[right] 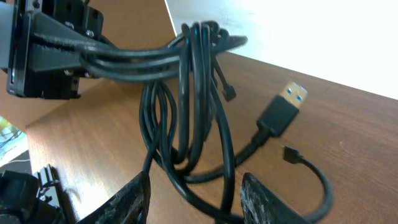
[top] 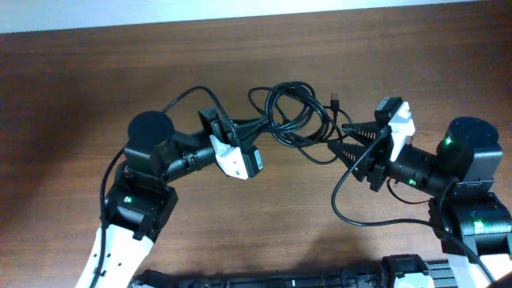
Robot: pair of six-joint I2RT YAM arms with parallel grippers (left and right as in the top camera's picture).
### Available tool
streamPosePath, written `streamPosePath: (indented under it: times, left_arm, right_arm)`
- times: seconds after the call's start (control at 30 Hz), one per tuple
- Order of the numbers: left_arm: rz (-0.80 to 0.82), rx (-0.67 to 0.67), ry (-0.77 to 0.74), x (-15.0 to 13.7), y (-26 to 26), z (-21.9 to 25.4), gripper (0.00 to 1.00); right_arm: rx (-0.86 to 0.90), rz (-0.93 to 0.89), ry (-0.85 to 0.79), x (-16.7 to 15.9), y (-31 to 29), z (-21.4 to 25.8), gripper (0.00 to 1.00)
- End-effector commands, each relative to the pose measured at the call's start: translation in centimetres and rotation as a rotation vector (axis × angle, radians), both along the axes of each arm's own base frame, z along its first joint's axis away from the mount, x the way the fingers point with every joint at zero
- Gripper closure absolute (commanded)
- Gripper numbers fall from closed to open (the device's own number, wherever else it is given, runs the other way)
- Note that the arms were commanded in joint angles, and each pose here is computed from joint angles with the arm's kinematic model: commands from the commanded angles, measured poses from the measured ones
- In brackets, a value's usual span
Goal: Untangle cables
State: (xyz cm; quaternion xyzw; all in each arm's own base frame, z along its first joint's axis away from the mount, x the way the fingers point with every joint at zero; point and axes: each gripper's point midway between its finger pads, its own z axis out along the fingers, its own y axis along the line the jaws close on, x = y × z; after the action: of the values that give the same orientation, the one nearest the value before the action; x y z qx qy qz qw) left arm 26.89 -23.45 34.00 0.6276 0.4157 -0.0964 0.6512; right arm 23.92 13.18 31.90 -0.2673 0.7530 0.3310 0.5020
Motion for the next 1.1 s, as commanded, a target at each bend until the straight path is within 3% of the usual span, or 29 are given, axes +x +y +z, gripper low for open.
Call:
streamPosePath:
  times: [0.0, 0.23, 0.4, 0.47, 0.6, 0.87, 1.07]
  left_arm:
    - [-0.026, -0.040, -0.020, -1.1, 0.3, 1.7, 1.00]
    - [-0.100, -0.050, -0.015, -2.3, -0.2, 1.8, 1.00]
    - [-0.108, -0.051, -0.016, -2.4, -0.2, 1.8, 1.00]
    - [-0.107, -0.051, -0.016, -2.4, -0.2, 1.8, 1.00]
    - [-0.093, -0.049, -0.016, -2.2, -0.1, 1.8, 1.00]
    - [-0.061, -0.044, -0.015, -1.7, 0.1, 1.7, 1.00]
    - [-0.056, -0.036, 0.070, -1.8, 0.1, 0.6, 1.00]
  right_arm:
    - [-0.006, 0.007, -0.031, -0.2, 0.0, 0.8, 0.54]
    - [-0.006, 0.007, -0.009, 0.2, 0.0, 0.3, 0.55]
    - [-0.006, 0.007, 0.018, 0.8, 0.0, -0.3, 0.65]
    - [-0.006, 0.007, 0.023, 0.9, 0.0, -0.4, 0.70]
    - [-0.006, 0.008, 0.026, 1.0, 0.0, -0.5, 0.96]
    - [-0.002, 0.000, 0.026, 1.1, 0.0, -0.4, 0.96]
    - [0.042, -0.332, 0.126, 4.2, -3.7, -0.5, 0.96]
